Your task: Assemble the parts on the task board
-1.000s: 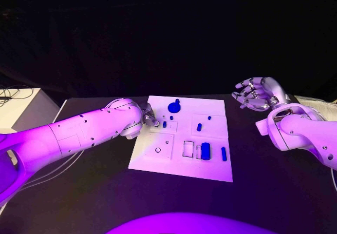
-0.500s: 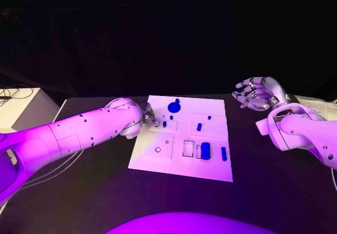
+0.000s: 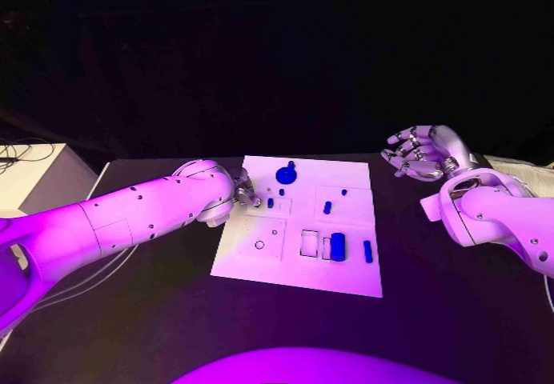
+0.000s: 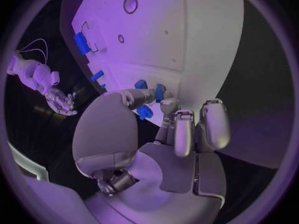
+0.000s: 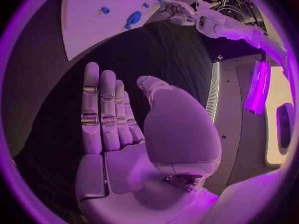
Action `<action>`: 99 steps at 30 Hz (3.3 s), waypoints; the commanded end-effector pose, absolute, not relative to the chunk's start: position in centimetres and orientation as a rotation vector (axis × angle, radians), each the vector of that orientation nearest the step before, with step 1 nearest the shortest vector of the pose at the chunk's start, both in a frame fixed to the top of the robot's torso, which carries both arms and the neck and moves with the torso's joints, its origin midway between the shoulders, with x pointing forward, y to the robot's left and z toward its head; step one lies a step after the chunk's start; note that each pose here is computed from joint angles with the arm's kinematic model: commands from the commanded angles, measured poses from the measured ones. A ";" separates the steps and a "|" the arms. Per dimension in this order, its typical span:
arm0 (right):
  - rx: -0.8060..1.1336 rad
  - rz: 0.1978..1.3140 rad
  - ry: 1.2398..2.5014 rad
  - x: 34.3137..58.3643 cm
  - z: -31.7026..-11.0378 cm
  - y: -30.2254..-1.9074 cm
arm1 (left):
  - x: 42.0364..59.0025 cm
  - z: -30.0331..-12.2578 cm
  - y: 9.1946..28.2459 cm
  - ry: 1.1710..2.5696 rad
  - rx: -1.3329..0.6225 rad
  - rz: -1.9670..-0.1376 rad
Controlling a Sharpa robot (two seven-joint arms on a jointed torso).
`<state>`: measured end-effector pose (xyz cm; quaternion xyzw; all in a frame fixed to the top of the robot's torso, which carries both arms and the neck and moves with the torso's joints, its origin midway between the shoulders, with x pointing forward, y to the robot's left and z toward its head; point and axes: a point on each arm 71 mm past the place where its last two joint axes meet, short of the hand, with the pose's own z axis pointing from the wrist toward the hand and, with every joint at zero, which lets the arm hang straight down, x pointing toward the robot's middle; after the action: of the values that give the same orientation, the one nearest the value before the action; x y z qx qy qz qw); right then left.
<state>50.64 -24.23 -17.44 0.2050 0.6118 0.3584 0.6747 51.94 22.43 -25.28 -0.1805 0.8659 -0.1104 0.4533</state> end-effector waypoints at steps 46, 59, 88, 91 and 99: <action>0.444 0.817 1.381 50.5 -17.4 -24.1 | 51.7 -26.1 22.5 2.163 -0.428 -0.213; 0.444 0.817 1.380 50.5 -17.4 -24.1 | 51.8 -26.0 22.3 2.143 -0.429 -0.229; 0.444 0.815 1.379 50.6 -17.4 -24.1 | 51.6 -24.3 22.2 2.148 -0.551 -0.373; 0.444 0.815 1.380 50.6 -17.4 -24.1 | 51.7 -24.3 22.2 2.145 -0.542 -0.370; 0.445 0.814 1.380 50.6 -17.5 -24.1 | 51.9 -24.4 22.4 2.142 -0.494 -0.348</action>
<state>50.63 -24.28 -17.47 0.2052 0.6119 0.3579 0.6748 51.82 22.63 -24.43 -0.2176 0.8602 -0.1372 0.4403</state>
